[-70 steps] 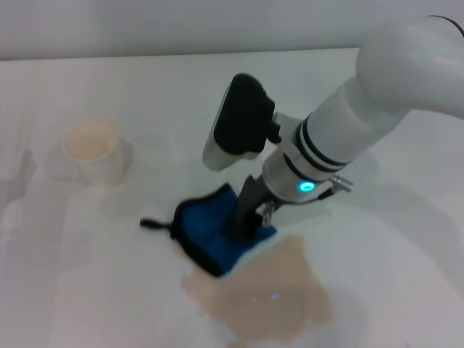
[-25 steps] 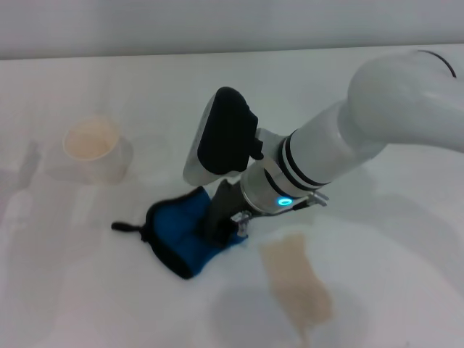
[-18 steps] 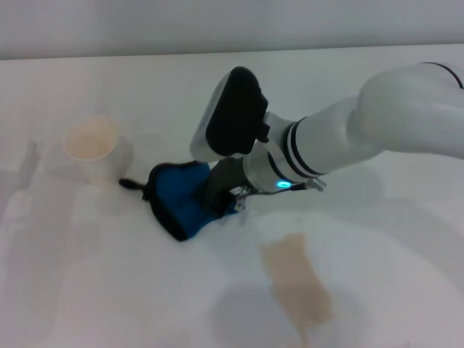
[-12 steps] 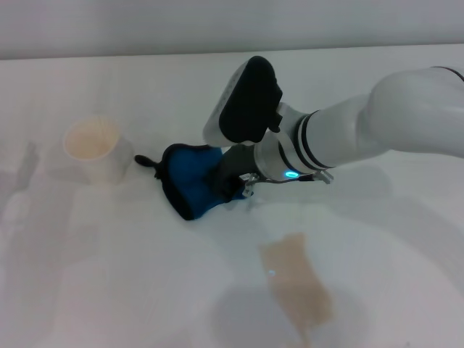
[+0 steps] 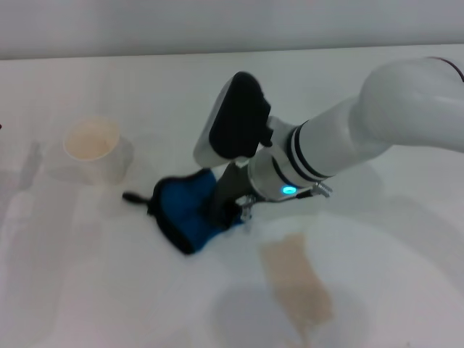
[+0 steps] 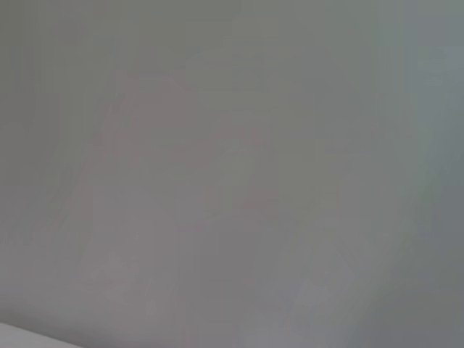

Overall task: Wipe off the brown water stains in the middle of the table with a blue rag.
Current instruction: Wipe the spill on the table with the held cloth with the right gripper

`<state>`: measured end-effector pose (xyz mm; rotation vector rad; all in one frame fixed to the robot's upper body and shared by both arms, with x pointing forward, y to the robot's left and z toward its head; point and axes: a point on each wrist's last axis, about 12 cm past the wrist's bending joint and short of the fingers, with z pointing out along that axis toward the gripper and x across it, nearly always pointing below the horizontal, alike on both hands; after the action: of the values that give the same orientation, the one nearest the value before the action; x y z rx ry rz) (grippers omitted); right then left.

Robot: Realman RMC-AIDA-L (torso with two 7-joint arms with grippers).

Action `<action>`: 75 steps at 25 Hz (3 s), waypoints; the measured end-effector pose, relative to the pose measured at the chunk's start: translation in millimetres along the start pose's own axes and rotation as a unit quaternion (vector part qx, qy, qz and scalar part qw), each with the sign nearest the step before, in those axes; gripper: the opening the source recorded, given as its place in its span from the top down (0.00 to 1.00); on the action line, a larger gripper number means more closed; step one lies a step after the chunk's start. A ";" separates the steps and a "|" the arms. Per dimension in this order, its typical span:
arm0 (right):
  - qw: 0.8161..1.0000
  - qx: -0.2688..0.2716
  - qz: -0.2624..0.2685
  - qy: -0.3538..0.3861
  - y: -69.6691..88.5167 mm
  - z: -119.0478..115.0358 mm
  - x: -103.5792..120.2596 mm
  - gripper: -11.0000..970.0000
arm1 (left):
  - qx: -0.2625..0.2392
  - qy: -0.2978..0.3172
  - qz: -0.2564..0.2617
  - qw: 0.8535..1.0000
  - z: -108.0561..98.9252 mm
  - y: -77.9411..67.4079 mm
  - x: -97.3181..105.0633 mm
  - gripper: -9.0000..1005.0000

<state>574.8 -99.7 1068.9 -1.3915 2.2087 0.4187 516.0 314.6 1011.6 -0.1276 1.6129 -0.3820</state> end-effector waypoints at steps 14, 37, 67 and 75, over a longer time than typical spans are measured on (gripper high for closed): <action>0.974 -0.178 -0.034 0.133 24.5 -26.3 23.6 0.94 | 0.004 0.003 0.001 1.000 -2.2 -1.0 1.9 0.12; 0.968 -0.159 -0.030 0.191 3.2 -41.0 32.5 0.94 | 0.017 0.009 0.007 1.000 -1.6 -4.2 3.0 0.12; 0.968 -0.093 -0.051 0.226 -25.6 -62.0 31.0 0.94 | 0.025 0.005 0.008 1.000 5.4 -7.8 0.0 0.12; 0.954 -0.145 -0.046 0.257 -10.5 -66.3 37.7 0.94 | 0.024 0.006 0.009 1.000 5.8 -7.1 -0.4 0.12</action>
<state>554.7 -165.7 1103.1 -1.9309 2.5486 0.3915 520.7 307.1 1014.1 -0.0735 1.6138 -0.4075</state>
